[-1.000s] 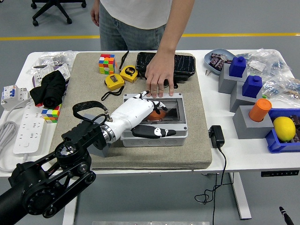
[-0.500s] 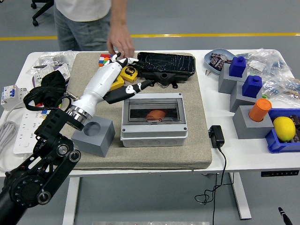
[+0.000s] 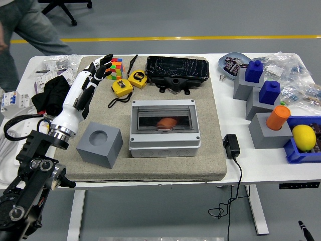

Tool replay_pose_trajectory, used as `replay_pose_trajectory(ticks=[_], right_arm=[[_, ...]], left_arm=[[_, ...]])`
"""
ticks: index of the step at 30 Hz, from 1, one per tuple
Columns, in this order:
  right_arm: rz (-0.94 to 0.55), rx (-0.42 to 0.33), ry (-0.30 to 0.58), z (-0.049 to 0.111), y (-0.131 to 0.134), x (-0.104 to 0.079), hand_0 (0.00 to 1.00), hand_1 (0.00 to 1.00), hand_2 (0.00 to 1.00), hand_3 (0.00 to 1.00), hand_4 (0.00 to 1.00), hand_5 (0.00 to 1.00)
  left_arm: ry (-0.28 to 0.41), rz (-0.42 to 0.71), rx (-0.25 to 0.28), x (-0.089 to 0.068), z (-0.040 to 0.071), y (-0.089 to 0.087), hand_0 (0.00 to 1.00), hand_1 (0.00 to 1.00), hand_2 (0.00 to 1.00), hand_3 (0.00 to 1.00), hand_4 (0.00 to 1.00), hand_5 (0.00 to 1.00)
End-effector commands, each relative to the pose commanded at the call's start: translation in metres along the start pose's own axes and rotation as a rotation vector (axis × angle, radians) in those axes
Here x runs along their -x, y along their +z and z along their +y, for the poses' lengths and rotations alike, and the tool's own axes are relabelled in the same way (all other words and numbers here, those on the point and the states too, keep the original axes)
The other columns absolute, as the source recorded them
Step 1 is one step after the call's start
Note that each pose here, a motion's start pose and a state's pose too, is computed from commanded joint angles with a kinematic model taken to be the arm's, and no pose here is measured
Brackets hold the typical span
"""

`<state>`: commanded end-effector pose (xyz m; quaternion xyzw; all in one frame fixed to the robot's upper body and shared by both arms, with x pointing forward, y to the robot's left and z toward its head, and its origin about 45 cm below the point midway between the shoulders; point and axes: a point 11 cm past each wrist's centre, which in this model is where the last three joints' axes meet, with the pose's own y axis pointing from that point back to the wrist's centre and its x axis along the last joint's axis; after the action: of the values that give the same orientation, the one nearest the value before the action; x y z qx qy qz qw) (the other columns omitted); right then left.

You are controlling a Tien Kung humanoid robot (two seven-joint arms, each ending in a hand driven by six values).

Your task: Fetch the battery,place it into the box,close the lid of the box

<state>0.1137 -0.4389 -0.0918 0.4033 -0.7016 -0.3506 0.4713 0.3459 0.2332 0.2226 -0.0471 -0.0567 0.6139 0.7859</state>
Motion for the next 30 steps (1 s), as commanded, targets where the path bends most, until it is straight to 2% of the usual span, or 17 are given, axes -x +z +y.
replay_pose_trajectory(ticks=[3, 4, 9, 10, 15, 16, 21, 22, 27, 28, 30], right_arm=[[0.009, -0.001, 0.002, 0.0, -0.001, -0.001, 0.852, 0.769, 0.75, 0.754, 0.998, 0.997], [0.013, 0.0, 0.003, 0.0, 0.0, -0.001, 0.872, 0.77, 0.744, 0.685, 0.998, 0.99], [0.047, 0.003, 0.029, 0.0, 0.002, -0.006, 0.872, 0.77, 0.744, 0.685, 0.998, 0.99], [0.055, 0.003, 0.038, 0.0, 0.003, -0.007, 0.83, 0.553, 0.485, 0.341, 0.998, 0.777], [0.106, 0.001, 0.094, 0.0, 0.01, -0.015, 0.83, 0.553, 0.485, 0.341, 0.998, 0.777], [0.113, -0.004, 0.112, 0.001, 0.011, -0.017, 0.396, 0.216, 0.208, 0.145, 0.764, 0.476], [0.121, -0.045, 0.235, 0.004, 0.01, -0.029, 0.396, 0.216, 0.208, 0.145, 0.764, 0.476], [0.124, -0.054, 0.263, 0.005, 0.01, -0.032, 0.204, 0.082, 0.114, 0.037, 0.404, 0.072], [0.129, -0.086, 0.34, 0.008, 0.007, -0.039, 0.204, 0.082, 0.114, 0.037, 0.404, 0.072], [0.135, -0.088, 0.346, 0.008, 0.007, -0.039, 0.013, 0.002, 0.052, 0.002, 0.321, 0.002], [0.15, -0.089, 0.355, 0.008, 0.007, -0.04, 0.013, 0.002, 0.052, 0.002, 0.321, 0.002]], left_arm=[[0.014, 0.128, -0.024, -0.008, 0.008, -0.006, 0.843, 0.891, 0.9, 0.879, 0.998, 0.998], [0.025, 0.176, -0.029, -0.011, 0.011, -0.008, 0.81, 0.818, 0.783, 0.75, 0.998, 0.998], [0.103, 0.402, -0.016, -0.025, 0.02, -0.011, 0.81, 0.818, 0.783, 0.75, 0.998, 0.998], [0.114, 0.442, -0.01, -0.027, 0.021, -0.011, 0.728, 0.68, 0.646, 0.606, 0.998, 0.998], [0.192, 0.633, 0.028, -0.042, 0.027, -0.008, 0.728, 0.68, 0.646, 0.606, 0.998, 0.998], [0.201, 0.65, 0.029, -0.044, 0.028, -0.009, 0.507, 0.507, 0.487, 0.413, 0.998, 0.998], [0.233, 0.608, 0.002, -0.046, 0.031, -0.012, 0.507, 0.507, 0.487, 0.413, 0.998, 0.998], [0.237, 0.609, -0.005, -0.045, 0.031, -0.014, 0.382, 0.326, 0.333, 0.242, 0.998, 0.939], [0.247, 0.6, -0.025, -0.042, 0.031, -0.017, 0.382, 0.326, 0.333, 0.242, 0.998, 0.939], [0.246, 0.598, -0.027, -0.042, 0.031, -0.017, 0.354, 0.279, 0.307, 0.226, 0.998, 0.916], [0.248, 0.592, -0.03, -0.042, 0.031, -0.017, 0.354, 0.279, 0.307, 0.226, 0.998, 0.916]])
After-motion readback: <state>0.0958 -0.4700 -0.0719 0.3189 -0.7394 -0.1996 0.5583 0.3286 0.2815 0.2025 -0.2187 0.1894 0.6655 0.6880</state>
